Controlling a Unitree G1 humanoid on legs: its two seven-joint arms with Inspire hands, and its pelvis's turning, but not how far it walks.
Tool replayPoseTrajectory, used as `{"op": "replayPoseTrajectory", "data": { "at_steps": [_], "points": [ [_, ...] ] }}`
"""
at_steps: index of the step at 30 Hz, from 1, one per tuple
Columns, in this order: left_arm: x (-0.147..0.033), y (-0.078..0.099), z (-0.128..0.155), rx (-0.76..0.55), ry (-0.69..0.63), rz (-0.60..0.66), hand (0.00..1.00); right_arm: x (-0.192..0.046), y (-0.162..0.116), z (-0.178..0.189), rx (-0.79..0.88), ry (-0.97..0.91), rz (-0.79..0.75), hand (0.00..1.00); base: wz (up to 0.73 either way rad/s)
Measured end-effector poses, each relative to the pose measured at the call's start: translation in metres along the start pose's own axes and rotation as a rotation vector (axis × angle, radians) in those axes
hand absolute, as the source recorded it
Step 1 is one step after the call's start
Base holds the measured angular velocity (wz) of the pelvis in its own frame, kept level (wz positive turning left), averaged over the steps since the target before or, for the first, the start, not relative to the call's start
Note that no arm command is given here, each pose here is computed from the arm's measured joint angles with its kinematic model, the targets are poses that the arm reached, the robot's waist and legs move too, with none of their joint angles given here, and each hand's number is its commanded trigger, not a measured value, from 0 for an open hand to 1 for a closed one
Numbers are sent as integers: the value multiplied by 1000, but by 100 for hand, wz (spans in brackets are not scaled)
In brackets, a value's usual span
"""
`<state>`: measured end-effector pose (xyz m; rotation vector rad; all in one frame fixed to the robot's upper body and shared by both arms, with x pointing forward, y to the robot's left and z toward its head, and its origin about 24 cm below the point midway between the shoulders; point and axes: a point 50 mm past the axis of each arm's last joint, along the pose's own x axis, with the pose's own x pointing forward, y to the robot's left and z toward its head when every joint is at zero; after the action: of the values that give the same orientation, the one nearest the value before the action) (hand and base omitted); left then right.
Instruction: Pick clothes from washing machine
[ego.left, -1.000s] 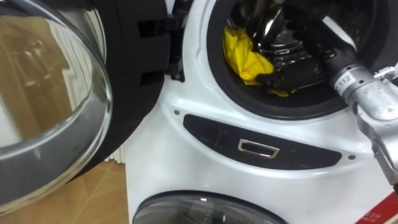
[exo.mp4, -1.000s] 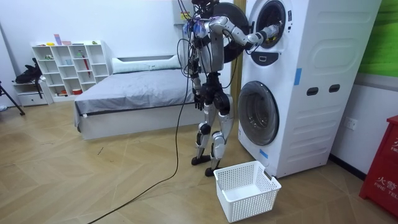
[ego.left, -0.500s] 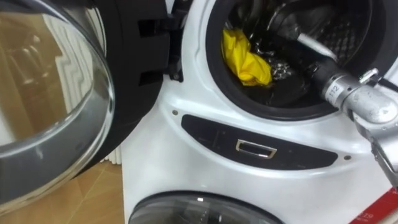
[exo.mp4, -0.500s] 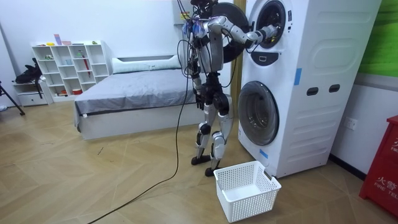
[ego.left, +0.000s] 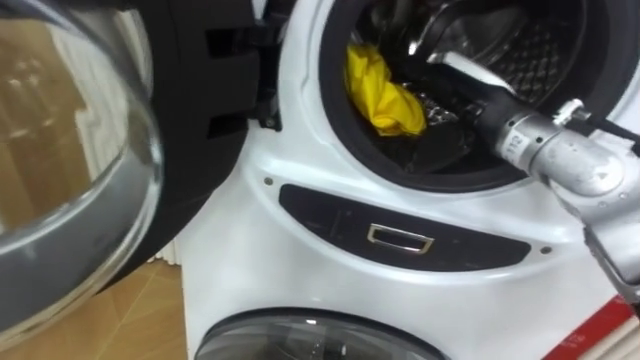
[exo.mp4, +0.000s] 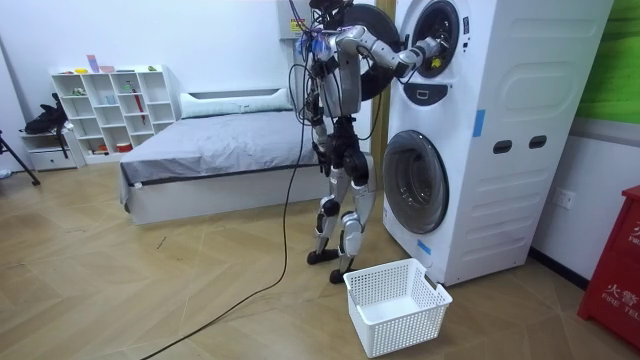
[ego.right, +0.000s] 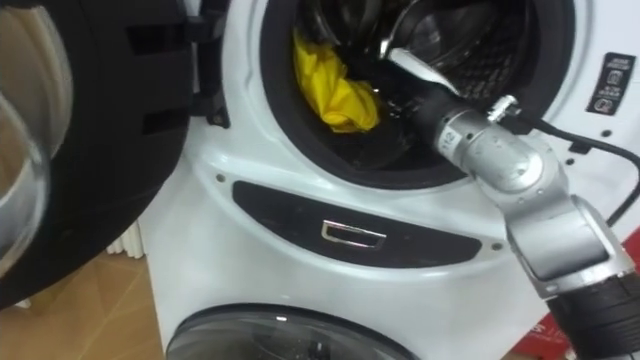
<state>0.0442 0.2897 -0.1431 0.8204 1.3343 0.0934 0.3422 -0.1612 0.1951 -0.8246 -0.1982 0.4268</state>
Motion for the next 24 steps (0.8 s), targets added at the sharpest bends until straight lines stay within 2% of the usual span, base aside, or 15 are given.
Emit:
{"op": "replayPoseTrajectory", "data": {
  "at_steps": [4,9,20,24],
  "points": [
    [0,-1,6,18,-18,-3,0,4,5,12,-80,-15,-24,100,-7],
    [-1,-5,10,46,-31,-15,0,8,1,18,-43,-21,-105,100,2],
    [-1,-6,5,43,-15,-12,0,7,4,21,26,-57,-52,100,0],
    [-1,-6,4,39,-12,-11,0,2,0,31,3,-96,-52,100,1]
  ]
}}
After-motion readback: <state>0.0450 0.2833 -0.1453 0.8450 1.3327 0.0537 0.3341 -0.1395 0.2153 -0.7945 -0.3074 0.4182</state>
